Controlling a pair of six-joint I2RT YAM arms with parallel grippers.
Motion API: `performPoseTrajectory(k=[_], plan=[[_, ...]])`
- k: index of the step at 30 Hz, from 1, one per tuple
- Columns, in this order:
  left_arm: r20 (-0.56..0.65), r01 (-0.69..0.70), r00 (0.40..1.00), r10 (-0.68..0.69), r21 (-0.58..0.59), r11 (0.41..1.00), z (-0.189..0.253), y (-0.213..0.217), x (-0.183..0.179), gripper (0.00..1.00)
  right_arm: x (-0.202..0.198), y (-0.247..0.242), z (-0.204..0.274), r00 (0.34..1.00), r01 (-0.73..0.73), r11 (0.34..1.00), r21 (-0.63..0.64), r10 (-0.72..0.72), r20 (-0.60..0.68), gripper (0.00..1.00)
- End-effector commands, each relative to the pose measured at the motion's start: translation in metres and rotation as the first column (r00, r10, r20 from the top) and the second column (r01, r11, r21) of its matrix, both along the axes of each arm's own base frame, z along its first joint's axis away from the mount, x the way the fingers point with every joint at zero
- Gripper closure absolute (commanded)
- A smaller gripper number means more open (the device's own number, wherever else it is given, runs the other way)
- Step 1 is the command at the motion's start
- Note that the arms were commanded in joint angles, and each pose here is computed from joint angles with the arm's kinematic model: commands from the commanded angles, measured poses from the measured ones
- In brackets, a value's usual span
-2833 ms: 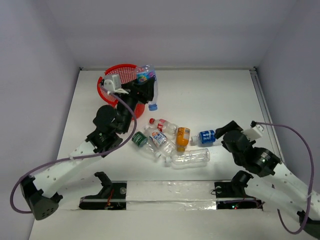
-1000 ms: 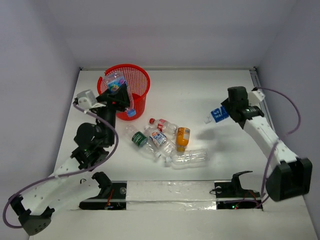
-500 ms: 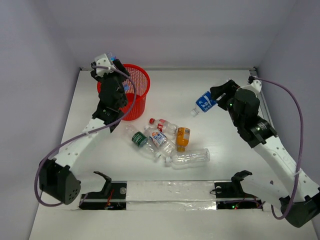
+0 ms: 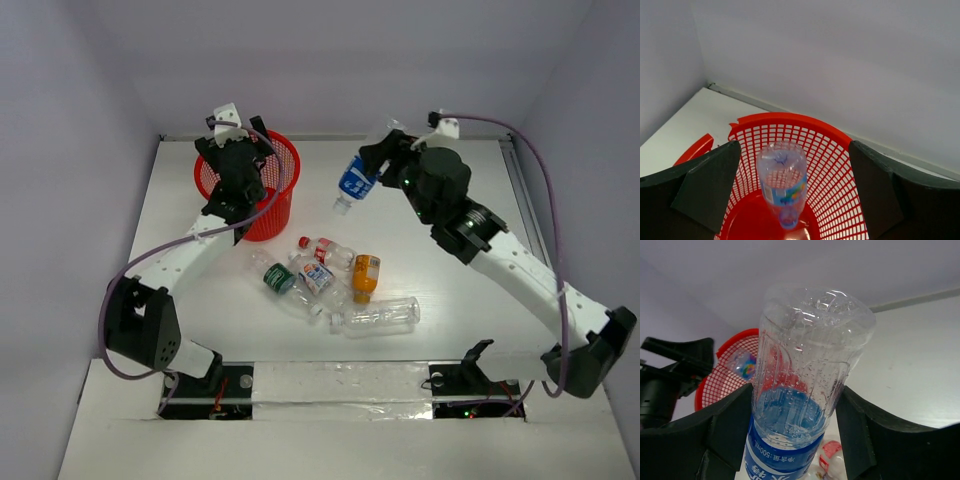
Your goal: Put the plastic bottles in the bin
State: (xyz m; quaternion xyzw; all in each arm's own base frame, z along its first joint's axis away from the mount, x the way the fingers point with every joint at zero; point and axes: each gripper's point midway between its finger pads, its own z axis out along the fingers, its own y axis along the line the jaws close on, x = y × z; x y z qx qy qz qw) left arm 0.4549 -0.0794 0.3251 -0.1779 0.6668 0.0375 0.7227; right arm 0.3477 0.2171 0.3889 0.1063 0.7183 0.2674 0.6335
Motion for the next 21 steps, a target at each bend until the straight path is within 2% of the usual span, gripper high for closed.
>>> performPoseTrajectory(k=[1,3,4,5,6,7,8,9,10,12,13,14,15,16,17,18,21], plan=[[0.089,0.053,0.995,-0.044,-0.099,0.994,0.042,-0.003,-0.004,0.12,0.014,0.032,0.049,0.987,-0.051,0.998,-0.029,0.055,0.148,0.49],[0.127,0.114,0.987,-0.094,-0.159,0.981,0.056,-0.01,-0.012,0.13,0.017,0.052,0.07,0.978,-0.086,0.996,-0.04,0.092,0.187,0.49],[0.126,0.129,0.986,-0.107,-0.179,0.975,0.057,-0.008,-0.017,0.13,0.029,0.064,0.061,0.98,-0.091,0.993,-0.069,0.102,0.173,0.49],[0.176,0.18,0.974,-0.145,-0.206,0.962,0.076,-0.009,-0.032,0.15,0.03,0.073,0.068,0.973,-0.104,0.991,-0.085,0.119,0.198,0.49],[0.199,0.209,0.966,-0.164,-0.228,0.951,0.081,-0.01,-0.042,0.16,0.034,0.077,0.082,0.965,-0.105,0.992,-0.075,0.12,0.234,0.49],[0.193,0.236,0.963,-0.188,-0.268,0.934,0.068,-0.013,-0.049,0.17,0.035,0.088,0.087,0.957,-0.124,0.989,-0.075,0.139,0.254,0.49],[0.248,0.28,0.946,-0.211,-0.288,0.916,0.084,-0.011,-0.069,0.21,0.046,0.102,0.075,0.956,-0.142,0.984,-0.106,0.164,0.242,0.48],[0.26,0.294,0.941,-0.218,-0.302,0.907,0.083,-0.009,-0.079,0.23,0.05,0.106,0.086,0.951,-0.141,0.985,-0.1,0.163,0.264,0.48],[0.231,0.294,0.946,-0.225,-0.327,0.898,0.061,-0.009,-0.086,0.25,0.051,0.117,0.087,0.945,-0.157,0.982,-0.108,0.181,0.273,0.48],[0.264,0.301,0.94,-0.215,-0.35,0.887,0.064,0.003,-0.113,0.32,0.062,0.142,0.074,0.934,-0.189,0.968,-0.166,0.229,0.274,0.48],[0.204,0.276,0.955,-0.214,-0.359,0.892,0.036,0.006,-0.118,0.34,0.066,0.145,0.089,0.926,-0.182,0.97,-0.159,0.223,0.303,0.48],[0.241,0.293,0.947,-0.21,-0.389,0.873,0.042,0.011,-0.135,0.43,0.068,0.155,0.088,0.918,-0.189,0.963,-0.192,0.243,0.314,0.47],[0.235,0.297,0.948,-0.215,-0.402,0.867,0.034,0.013,-0.142,0.47,0.081,0.169,0.07,0.921,-0.192,0.955,-0.228,0.255,0.295,0.47],[0.186,0.288,0.955,-0.23,-0.411,0.865,0.008,0.012,-0.147,0.5,0.083,0.18,0.065,0.919,-0.2,0.948,-0.248,0.269,0.288,0.47],[0.216,0.327,0.942,-0.255,-0.428,0.843,0.011,0.011,-0.159,0.56,0.086,0.181,0.081,0.91,-0.182,0.95,-0.255,0.261,0.323,0.46],[0.148,0.301,0.954,-0.262,-0.438,0.847,-0.014,0.011,-0.163,0.59,0.095,0.198,0.057,0.917,-0.193,0.935,-0.297,0.279,0.285,0.46],[0.121,0.321,0.946,-0.301,-0.471,0.822,-0.03,0.009,-0.179,0.62,0.103,0.211,0.06,0.908,-0.173,0.924,-0.34,0.284,0.309,0.45]])
